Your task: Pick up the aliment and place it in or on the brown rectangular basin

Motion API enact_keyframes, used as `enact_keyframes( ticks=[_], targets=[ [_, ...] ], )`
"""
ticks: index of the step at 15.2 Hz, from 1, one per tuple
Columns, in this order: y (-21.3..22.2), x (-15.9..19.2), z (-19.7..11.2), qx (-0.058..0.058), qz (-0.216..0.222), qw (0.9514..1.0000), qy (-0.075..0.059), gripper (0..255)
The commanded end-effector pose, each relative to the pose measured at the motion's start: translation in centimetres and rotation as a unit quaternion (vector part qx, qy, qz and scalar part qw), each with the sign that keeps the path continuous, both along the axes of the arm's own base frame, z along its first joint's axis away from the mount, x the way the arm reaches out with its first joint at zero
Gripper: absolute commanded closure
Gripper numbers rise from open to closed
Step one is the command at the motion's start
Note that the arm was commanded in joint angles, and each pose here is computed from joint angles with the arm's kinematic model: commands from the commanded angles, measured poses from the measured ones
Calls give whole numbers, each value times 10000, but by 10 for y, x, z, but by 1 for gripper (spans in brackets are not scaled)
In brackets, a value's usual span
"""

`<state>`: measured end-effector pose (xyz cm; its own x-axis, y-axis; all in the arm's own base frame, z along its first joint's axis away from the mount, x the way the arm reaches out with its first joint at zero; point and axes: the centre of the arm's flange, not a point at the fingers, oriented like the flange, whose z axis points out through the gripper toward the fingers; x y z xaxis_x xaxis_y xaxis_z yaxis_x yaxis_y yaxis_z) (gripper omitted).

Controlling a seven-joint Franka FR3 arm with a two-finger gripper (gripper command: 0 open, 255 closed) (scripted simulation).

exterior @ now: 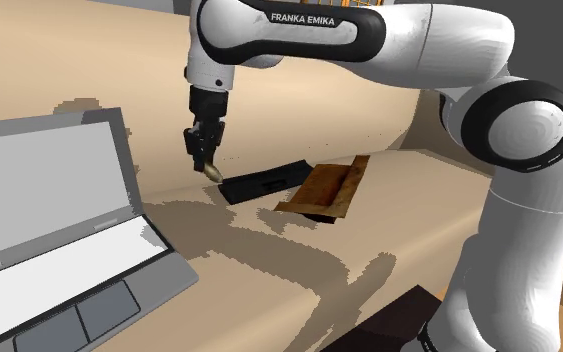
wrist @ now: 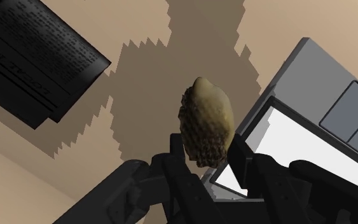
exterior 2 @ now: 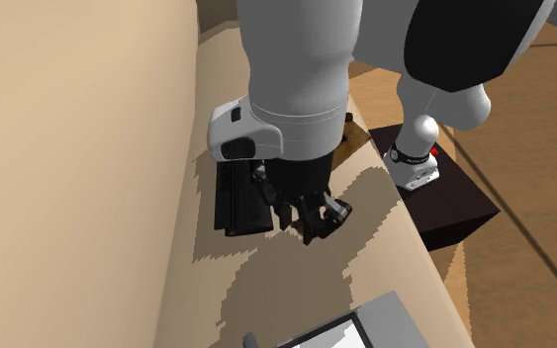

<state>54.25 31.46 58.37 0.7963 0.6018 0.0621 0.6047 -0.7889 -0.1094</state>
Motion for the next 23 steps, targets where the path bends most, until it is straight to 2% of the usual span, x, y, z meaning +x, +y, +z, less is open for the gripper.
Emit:
enact_keyframes(
  ticks=[1,9,23],
  targets=[
    [0,1,11,-1,-1,10000,2,255],
    [0,1,53,-1,-1,10000,2,255],
    [-176,-56,56,-1,-1,10000,2,255]
  ],
)
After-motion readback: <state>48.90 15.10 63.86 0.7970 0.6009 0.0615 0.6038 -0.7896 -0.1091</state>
